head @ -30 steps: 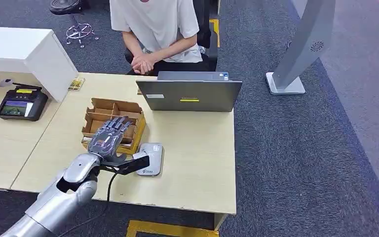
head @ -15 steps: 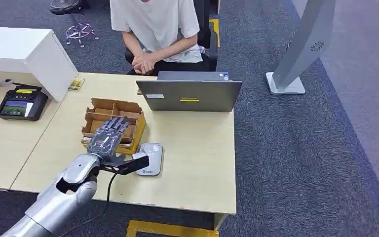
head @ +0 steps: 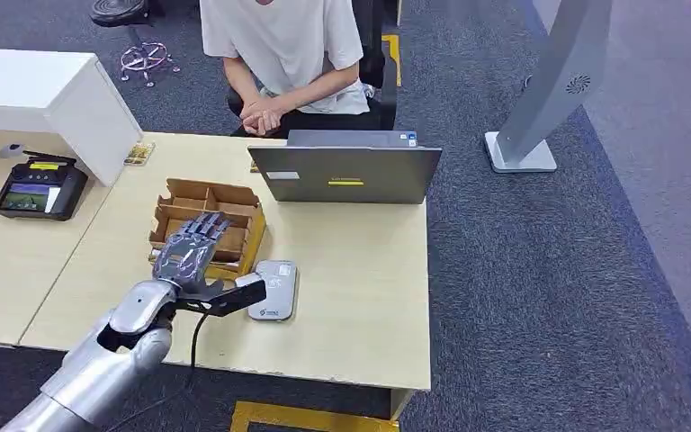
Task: Pass the card to the sensor for recognition and then transmit it.
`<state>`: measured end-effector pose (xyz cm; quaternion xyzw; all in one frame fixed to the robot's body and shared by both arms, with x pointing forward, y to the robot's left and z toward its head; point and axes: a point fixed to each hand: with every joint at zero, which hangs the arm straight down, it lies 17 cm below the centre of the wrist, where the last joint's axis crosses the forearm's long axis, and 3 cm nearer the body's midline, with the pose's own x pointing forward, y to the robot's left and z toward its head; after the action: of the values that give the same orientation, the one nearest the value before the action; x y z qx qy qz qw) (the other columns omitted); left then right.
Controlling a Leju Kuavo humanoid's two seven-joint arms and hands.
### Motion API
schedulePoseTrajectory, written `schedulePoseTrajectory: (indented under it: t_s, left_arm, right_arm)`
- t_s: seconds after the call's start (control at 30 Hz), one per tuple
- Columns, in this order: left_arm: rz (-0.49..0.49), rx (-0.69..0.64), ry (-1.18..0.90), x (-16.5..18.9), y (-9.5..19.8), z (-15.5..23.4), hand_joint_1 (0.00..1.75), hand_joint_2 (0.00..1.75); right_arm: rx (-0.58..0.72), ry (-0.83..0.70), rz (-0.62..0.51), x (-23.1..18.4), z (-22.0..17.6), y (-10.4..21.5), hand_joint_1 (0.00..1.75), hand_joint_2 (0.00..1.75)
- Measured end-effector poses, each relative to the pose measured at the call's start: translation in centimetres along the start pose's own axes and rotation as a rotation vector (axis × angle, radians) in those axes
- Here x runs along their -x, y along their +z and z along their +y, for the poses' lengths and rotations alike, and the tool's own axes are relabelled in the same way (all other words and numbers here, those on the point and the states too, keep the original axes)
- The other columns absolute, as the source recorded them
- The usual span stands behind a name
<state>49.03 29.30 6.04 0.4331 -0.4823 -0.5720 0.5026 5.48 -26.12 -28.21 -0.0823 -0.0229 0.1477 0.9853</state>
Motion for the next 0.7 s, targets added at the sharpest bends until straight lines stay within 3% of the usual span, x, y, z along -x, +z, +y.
schedulePoseTrajectory:
  t_s: [0.7]
  left_arm:
    - [0.054,0.007,0.01,2.0,0.2,-0.4,0.0,1.75]
  right_arm:
    - [0.001,-0.004,0.003,0.1,-0.1,0.0,0.0,1.75]
